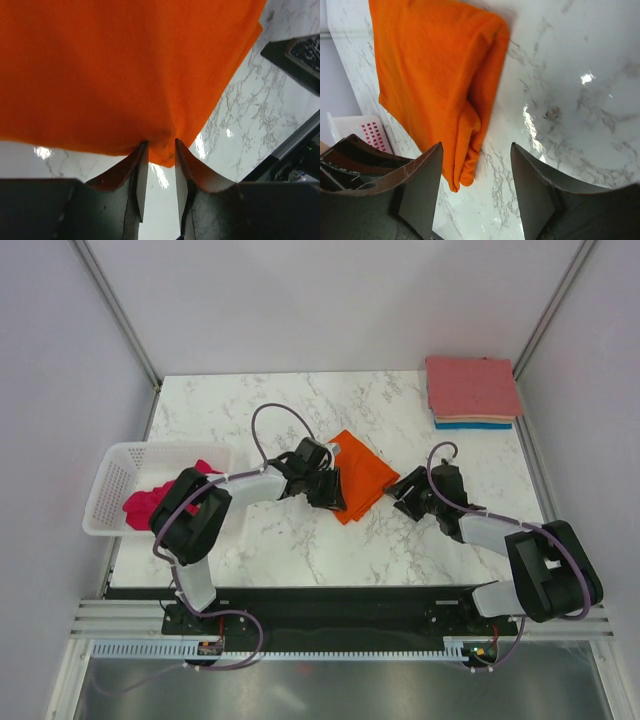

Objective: Fold and stack the t-shirts
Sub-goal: Fold the tshirt

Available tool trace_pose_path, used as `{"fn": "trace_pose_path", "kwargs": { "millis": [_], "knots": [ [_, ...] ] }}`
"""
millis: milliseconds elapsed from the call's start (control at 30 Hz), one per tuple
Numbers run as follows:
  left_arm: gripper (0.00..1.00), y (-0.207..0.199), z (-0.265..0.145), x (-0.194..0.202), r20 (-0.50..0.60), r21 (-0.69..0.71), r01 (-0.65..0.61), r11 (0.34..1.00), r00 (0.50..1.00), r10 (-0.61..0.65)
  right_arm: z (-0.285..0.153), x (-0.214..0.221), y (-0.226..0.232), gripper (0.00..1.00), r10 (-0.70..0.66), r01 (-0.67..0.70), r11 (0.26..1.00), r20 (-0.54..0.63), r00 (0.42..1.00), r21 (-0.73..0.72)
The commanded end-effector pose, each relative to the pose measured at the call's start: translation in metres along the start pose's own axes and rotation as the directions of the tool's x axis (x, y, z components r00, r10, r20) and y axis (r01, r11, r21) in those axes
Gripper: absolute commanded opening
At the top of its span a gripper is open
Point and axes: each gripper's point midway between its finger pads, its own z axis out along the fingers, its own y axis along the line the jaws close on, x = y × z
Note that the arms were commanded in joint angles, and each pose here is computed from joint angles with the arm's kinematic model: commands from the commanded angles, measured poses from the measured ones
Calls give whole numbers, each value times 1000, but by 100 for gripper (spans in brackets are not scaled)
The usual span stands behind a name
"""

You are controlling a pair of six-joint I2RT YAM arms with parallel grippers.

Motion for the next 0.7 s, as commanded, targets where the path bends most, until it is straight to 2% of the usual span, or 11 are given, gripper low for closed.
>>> {"fn": "trace_pose_path", "kwargs": {
  "millis": [0, 233, 667],
  "knots": [
    [34, -16, 14, -22, 43, 61, -44, 997, 998, 42, -9, -19, 39, 65, 162, -145, 975, 91, 983, -166],
    [33, -3, 29, -10, 5, 38, -18, 999, 1000, 18, -6, -10, 38, 71, 264, -241, 953, 109, 958, -185],
    [33, -2, 30, -1, -13, 46, -11, 999, 1000, 11, 15, -3, 32, 71, 354, -330, 927, 125, 927, -175]
  ]
}}
